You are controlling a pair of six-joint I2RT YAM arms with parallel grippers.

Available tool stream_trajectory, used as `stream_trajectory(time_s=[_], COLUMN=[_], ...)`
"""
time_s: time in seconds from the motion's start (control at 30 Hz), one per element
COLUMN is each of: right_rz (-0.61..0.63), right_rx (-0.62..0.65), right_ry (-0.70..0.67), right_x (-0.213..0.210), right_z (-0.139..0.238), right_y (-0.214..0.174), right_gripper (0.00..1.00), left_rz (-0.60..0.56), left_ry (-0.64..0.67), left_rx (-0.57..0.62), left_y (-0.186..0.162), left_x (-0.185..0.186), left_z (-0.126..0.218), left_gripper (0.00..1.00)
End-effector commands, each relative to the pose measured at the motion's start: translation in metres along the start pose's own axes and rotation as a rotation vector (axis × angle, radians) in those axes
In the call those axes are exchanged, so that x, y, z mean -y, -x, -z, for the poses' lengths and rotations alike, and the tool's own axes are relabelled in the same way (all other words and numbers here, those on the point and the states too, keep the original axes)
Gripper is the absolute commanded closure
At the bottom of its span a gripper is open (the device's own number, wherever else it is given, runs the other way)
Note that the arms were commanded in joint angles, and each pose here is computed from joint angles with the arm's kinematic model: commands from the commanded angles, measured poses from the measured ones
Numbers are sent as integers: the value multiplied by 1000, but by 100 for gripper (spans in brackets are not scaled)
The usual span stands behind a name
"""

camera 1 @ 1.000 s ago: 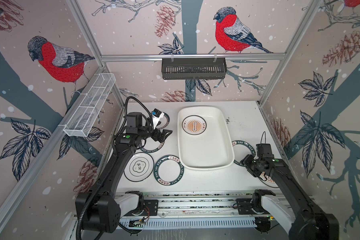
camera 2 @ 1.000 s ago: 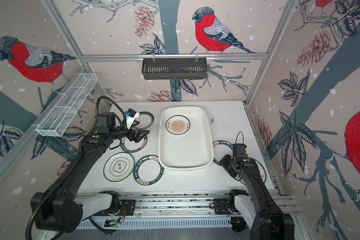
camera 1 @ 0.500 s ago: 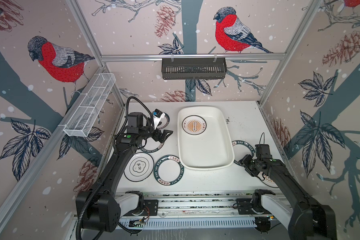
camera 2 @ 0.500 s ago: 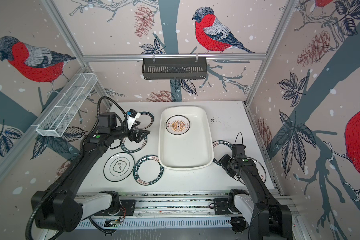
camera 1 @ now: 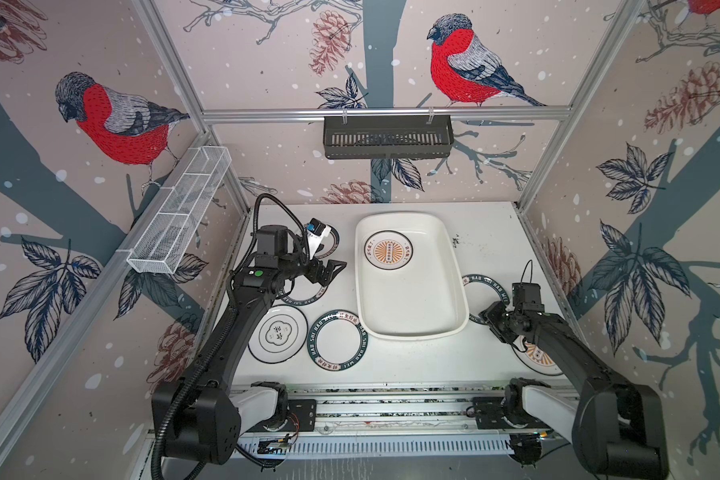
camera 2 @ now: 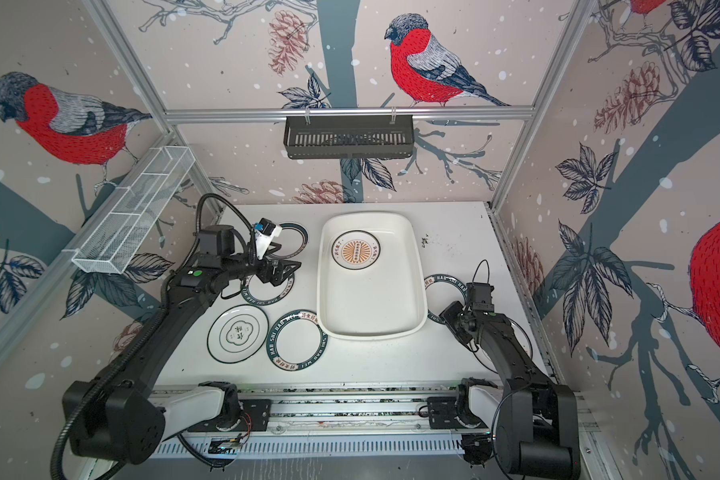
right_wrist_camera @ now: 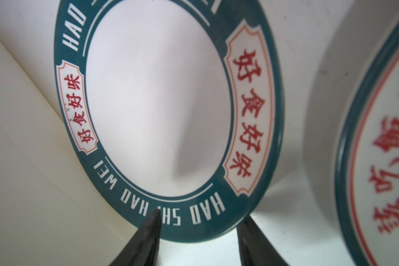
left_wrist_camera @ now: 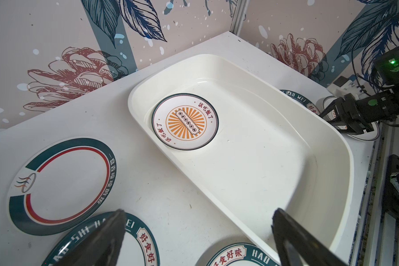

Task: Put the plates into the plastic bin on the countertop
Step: 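Pinch the rim of the green 'HAO SHI HAO WEI' plate with the right gripper, then lift the green-rimmed plate with the right gripper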

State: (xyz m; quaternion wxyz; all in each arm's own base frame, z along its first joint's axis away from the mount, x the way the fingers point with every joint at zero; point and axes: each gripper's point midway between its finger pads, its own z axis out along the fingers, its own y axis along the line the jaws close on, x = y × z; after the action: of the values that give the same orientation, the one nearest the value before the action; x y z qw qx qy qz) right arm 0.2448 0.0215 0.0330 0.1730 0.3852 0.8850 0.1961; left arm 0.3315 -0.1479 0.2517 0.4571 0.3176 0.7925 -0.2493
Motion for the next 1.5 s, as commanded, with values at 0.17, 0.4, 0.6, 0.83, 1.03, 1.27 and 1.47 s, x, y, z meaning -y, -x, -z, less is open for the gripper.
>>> stream_trajectory(time_s=[0.17,0.4,0.6,0.83,1.03,1.27,1.47], right_rz=[-13,-46,-66,-92,-111,-124,-137], right_rx=[49,66,53,48,49,36,28], right_ry=[81,128,166,181,189,216,225], right_x=[-9,-4,-2,3,7,6,6], right_z=[-4,-8,-13,-17,-20,-24,-29], right_y=[15,20,19,21,22,21,22], right_gripper=[51,55,58,63,69,77,81], left_rz=[-17,-20,-22,-19,-17,-7,-7], left_ry=[-6,-5,-7,-10,-12,-23,-38], left_rx=[23,23,20,17,15,17,26], left_y=[8,8,8,7,5,4,10], left_x=[1,1,2,3,3,7,10], left_z=[0,-3,-5,-7,-8,-8,-5], left_gripper=[2,2,2,2,2,2,2])
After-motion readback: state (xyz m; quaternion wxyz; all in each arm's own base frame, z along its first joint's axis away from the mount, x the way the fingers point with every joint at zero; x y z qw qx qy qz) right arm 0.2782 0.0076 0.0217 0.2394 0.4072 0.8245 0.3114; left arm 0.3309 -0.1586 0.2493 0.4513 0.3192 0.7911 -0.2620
